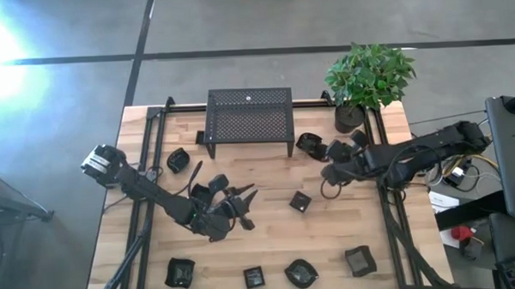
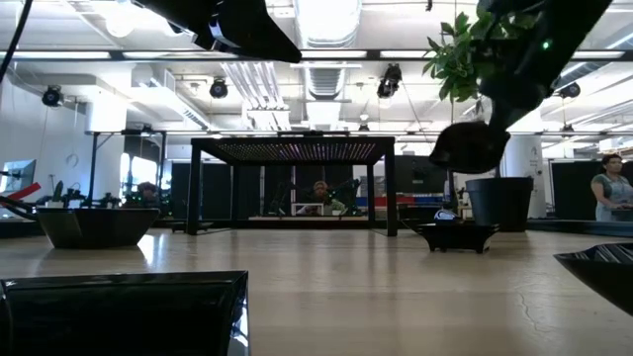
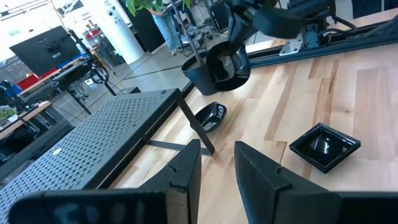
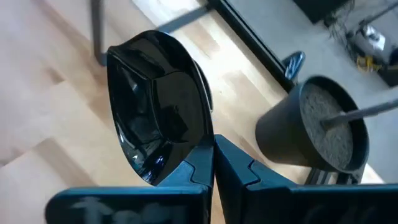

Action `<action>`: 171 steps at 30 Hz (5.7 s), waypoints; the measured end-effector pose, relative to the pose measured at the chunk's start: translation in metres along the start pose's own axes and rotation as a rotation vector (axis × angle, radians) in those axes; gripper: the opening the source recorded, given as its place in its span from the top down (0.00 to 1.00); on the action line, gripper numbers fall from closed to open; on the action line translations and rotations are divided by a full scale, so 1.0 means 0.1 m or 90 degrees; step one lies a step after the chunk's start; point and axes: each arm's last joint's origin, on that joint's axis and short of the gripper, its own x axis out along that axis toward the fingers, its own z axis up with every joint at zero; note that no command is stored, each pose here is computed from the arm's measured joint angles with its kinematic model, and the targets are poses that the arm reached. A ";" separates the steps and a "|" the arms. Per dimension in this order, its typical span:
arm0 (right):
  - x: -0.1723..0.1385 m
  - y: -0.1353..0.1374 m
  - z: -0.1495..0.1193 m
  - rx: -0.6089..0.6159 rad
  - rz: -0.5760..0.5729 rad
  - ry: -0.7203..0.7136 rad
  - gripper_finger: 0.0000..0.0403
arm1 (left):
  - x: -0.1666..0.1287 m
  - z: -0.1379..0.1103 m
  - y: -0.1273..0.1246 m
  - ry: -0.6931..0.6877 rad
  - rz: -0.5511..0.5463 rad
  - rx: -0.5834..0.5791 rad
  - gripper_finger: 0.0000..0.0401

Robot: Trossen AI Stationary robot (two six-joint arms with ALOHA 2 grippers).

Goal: Pick & Place Mini shaped plates
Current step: Stack the black leaf shaped plate on top of the other black leaf shaped plate

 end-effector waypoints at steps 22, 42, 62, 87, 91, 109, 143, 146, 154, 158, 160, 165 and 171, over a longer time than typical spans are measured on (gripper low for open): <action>0.71 -0.42 0.24 0.064 0.062 0.044 0.98 | 0.00 0.00 0.00 0.000 0.000 0.004 0.77; 1.29 -0.41 0.27 0.018 0.108 0.124 0.98 | 0.00 0.00 0.00 0.000 0.000 0.016 0.77; 1.23 -0.44 0.36 0.104 0.192 0.082 0.98 | 0.00 0.00 0.00 0.000 0.000 0.016 0.77; 1.40 -0.36 0.30 0.127 0.181 0.135 0.97 | 0.00 0.00 0.00 0.000 0.000 0.016 0.77; 1.40 -0.36 0.30 0.145 0.180 0.138 0.91 | 0.00 0.00 0.00 0.000 0.000 0.016 0.77; 1.38 -0.32 0.29 0.195 0.260 0.168 0.97 | 0.00 0.00 0.00 0.000 0.000 0.016 0.77; 1.32 -0.31 0.27 0.280 0.326 0.219 0.78 | 0.01 0.00 0.00 0.001 0.001 0.016 0.77; 1.27 -0.33 0.28 0.290 0.329 0.217 0.78 | 0.01 0.00 0.00 0.001 0.001 0.017 0.77; 1.19 -0.38 0.30 0.299 0.318 0.196 0.82 | 0.01 -0.01 0.00 0.003 0.001 0.022 0.77; 1.25 -0.39 0.31 0.297 0.246 0.173 0.83 | 0.01 -0.01 0.00 0.003 0.001 0.022 0.77; 1.26 -0.39 0.31 0.296 0.230 0.166 0.84 | 0.01 -0.01 0.00 0.003 0.001 0.022 0.77; 1.30 -0.35 0.33 0.296 0.225 0.152 0.86 | 0.01 -0.01 0.00 0.003 0.001 0.022 0.77; 1.40 -0.27 0.28 0.279 0.238 0.189 0.87 | 0.01 -0.01 0.00 0.003 0.001 0.022 0.77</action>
